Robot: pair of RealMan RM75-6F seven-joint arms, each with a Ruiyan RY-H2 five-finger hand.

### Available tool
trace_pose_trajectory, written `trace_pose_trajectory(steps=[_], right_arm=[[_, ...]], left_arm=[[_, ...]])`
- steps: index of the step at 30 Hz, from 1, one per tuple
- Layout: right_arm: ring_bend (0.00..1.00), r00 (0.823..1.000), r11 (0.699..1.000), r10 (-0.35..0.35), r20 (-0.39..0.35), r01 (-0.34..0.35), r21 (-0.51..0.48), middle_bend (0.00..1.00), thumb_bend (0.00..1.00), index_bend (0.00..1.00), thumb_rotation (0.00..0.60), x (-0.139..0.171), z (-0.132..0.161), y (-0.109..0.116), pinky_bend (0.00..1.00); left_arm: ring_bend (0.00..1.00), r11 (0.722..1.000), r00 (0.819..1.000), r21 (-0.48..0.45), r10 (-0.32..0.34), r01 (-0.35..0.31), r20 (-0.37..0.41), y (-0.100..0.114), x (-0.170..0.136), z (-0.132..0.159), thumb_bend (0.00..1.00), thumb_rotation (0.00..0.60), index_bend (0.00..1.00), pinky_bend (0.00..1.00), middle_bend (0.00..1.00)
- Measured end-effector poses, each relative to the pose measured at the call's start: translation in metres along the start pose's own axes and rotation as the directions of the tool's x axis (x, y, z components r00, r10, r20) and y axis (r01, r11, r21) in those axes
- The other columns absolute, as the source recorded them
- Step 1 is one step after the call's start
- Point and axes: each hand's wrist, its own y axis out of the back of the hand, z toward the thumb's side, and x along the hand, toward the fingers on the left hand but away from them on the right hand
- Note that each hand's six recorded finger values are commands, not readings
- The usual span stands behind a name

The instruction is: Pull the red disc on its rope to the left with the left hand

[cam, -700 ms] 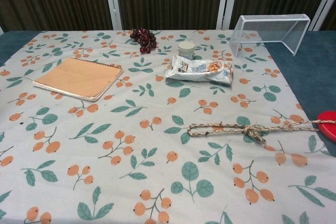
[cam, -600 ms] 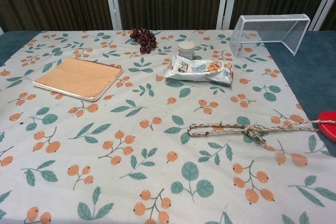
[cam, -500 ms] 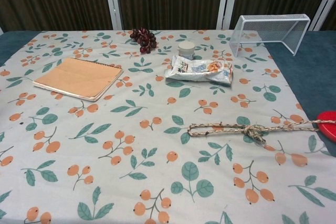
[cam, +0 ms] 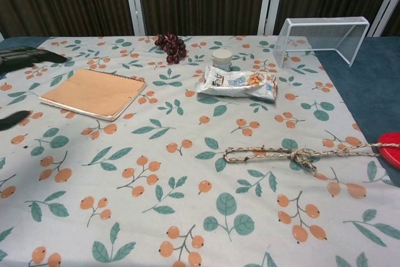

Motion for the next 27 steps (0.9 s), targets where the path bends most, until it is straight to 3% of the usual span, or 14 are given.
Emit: trace_pose_trajectory(steps=[4,9,20,27], right_arm=[[0.0,1.0,1.0,0.002,0.001,-0.002,-0.004,0.0,0.29,0.0,0.6,0.0,-0.001,0.0,0.0],[0.0,1.0,1.0,-0.001,0.005,0.001,-0.008,0.0,0.29,0.0,0.6,-0.001,-0.005,0.001,0.0],[0.0,0.999,1.0,-0.01,0.046,0.011,-0.016,0.0,0.29,0.0,0.6,0.01,-0.022,0.003,0.0],[0.0,0.998,1.0,-0.017,0.066,0.018,-0.023,0.0,0.29,0.0,0.6,0.013,-0.028,0.006,0.0]], left_arm=[[0.0,0.997,0.987,-0.013,-0.068,0.07,0.147,-0.01,0.041,0.046,0.47,0.6,0.01,0.14,0.08],[0.0,0.989,0.95,-0.017,-0.136,0.146,0.28,-0.029,0.075,0.097,0.48,0.6,0.01,0.14,0.09],[0.0,0.973,0.902,-0.017,-0.206,0.23,0.38,-0.061,0.118,0.15,0.48,0.6,0.01,0.14,0.09],[0.0,0.955,0.886,-0.061,-0.244,0.29,0.395,-0.071,0.133,0.163,0.48,0.6,0.02,0.14,0.1]])
